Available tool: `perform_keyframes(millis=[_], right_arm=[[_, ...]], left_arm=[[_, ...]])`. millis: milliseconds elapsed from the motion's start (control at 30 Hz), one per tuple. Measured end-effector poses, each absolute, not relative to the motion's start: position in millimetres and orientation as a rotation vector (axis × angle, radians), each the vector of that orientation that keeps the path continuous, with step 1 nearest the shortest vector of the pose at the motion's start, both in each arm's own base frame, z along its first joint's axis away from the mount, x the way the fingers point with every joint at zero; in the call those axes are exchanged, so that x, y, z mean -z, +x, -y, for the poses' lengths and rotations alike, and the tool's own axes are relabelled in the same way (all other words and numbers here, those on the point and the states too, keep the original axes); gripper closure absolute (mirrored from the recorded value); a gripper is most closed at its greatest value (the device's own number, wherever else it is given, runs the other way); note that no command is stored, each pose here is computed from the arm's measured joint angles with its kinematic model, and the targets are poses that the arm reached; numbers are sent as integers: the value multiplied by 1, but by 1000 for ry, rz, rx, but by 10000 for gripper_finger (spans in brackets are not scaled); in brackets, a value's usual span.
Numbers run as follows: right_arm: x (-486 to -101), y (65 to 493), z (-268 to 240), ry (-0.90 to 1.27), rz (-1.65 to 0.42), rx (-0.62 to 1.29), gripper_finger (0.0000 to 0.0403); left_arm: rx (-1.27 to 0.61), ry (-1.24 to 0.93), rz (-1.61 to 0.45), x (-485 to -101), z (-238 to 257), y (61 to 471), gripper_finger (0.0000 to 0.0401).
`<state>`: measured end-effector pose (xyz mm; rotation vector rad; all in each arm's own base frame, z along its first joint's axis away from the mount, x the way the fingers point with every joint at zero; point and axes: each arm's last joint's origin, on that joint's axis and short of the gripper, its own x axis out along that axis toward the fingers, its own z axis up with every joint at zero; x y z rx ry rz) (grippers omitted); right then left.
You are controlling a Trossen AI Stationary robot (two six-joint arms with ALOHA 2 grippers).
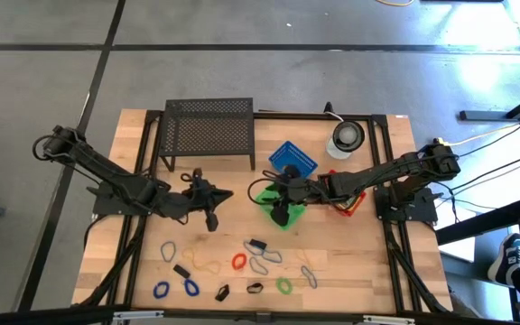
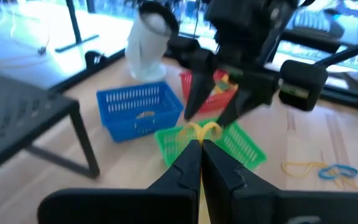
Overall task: Pick & Place Office Desk Supplies
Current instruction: Put the yellow rubber band into the green basket
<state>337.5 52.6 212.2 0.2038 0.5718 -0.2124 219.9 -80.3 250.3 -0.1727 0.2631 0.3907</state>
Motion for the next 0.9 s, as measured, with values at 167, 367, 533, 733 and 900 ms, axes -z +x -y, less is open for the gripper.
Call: perform_keyframes(millis=[167,367,533,733,900], right_arm=[[-213,338,-54,219,-580,151,223],[-213,338,-54,185,-576,144,223],[-215,340,-54,147,-546,148,223],[-219,342,-54,119,-504,135,223],[-220,342,-54,106,-497,130,223]], left_arm=[[-377,-144,-236,-254,81,221,399],[-417,-135,-224,-254,80,222,399],[-428,-123,-236,-250,81,225,399],[-429,-113,-249,-238,86,236,399],[-437,-104,-252,-227,88,248,399]])
